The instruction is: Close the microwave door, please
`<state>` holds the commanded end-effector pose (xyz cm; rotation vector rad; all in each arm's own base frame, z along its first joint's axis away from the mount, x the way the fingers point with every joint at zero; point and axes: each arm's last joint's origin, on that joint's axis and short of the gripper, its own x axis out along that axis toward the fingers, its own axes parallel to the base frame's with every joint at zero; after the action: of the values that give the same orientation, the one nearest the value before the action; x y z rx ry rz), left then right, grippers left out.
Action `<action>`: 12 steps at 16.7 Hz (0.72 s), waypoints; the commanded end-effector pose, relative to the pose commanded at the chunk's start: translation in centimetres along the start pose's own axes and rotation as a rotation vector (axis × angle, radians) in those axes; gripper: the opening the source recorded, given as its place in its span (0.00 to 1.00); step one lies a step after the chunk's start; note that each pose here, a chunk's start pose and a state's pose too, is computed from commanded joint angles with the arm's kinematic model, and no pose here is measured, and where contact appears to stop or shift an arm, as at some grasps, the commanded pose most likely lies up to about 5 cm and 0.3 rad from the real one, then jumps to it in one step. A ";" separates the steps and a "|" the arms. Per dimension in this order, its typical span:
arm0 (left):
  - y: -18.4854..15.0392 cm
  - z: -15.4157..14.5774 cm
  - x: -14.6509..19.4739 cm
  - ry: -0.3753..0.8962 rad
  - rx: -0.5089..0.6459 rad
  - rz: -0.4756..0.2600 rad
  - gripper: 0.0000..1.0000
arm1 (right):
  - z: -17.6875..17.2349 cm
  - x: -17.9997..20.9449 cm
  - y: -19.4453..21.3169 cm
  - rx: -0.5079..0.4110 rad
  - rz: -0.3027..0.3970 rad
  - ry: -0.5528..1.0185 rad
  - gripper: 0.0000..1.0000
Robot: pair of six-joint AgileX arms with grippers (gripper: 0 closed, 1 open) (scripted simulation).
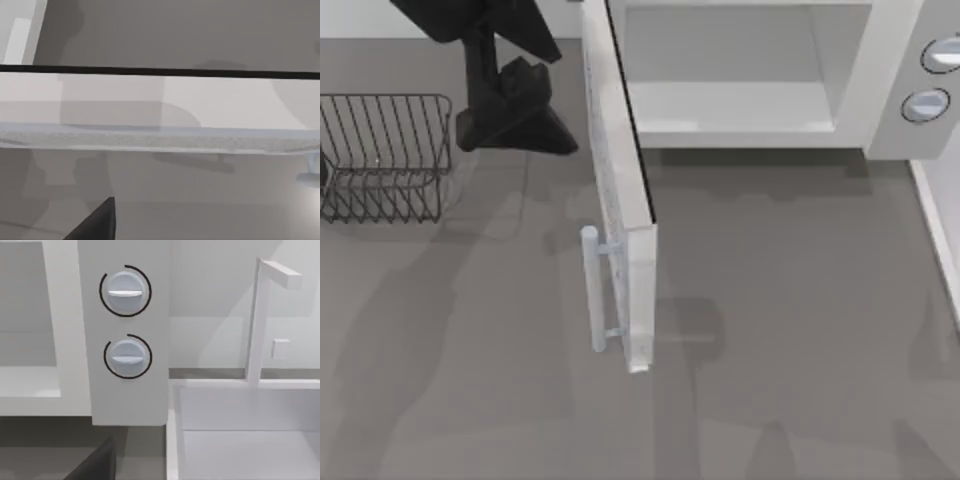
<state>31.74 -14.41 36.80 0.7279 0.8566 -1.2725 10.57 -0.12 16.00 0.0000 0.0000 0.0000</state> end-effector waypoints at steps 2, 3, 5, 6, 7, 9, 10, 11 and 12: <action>0.1 0.1 1.7 0.000 0.000 -0.001 1.00 | 0.0 0.0 0.0 0.000 0.000 0.000 1.00; 0.2 0.1 2.8 -0.001 0.001 0.002 1.00 | 0.0 0.0 0.0 0.000 0.000 0.000 1.00; 0.2 0.1 4.9 -0.004 0.003 0.005 1.00 | 0.0 0.0 0.0 0.000 0.000 0.000 1.00; 0.1 0.0 5.9 -0.003 0.002 0.004 1.00 | 0.0 0.0 0.0 0.000 0.000 0.000 1.00; 0.0 0.0 6.5 -0.001 0.001 0.002 1.00 | 0.0 0.0 0.0 0.000 0.000 0.000 1.00; -0.1 0.0 7.0 0.000 0.000 0.001 1.00 | 0.0 0.0 0.0 0.000 0.000 0.000 1.00; -0.1 0.0 7.0 0.000 0.000 0.001 1.00 | 0.0 0.0 0.0 0.000 0.000 0.000 1.00; -0.1 0.0 7.0 0.000 0.000 0.001 1.00 | 0.0 0.0 0.0 0.000 0.000 0.000 1.00; -0.1 0.0 7.0 0.000 0.000 0.001 1.00 | 0.0 0.0 0.0 0.000 0.000 0.000 1.00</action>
<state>32.23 -17.89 30.75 0.7280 0.8558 -1.2719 10.57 -0.12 16.00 0.0000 0.0000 0.0000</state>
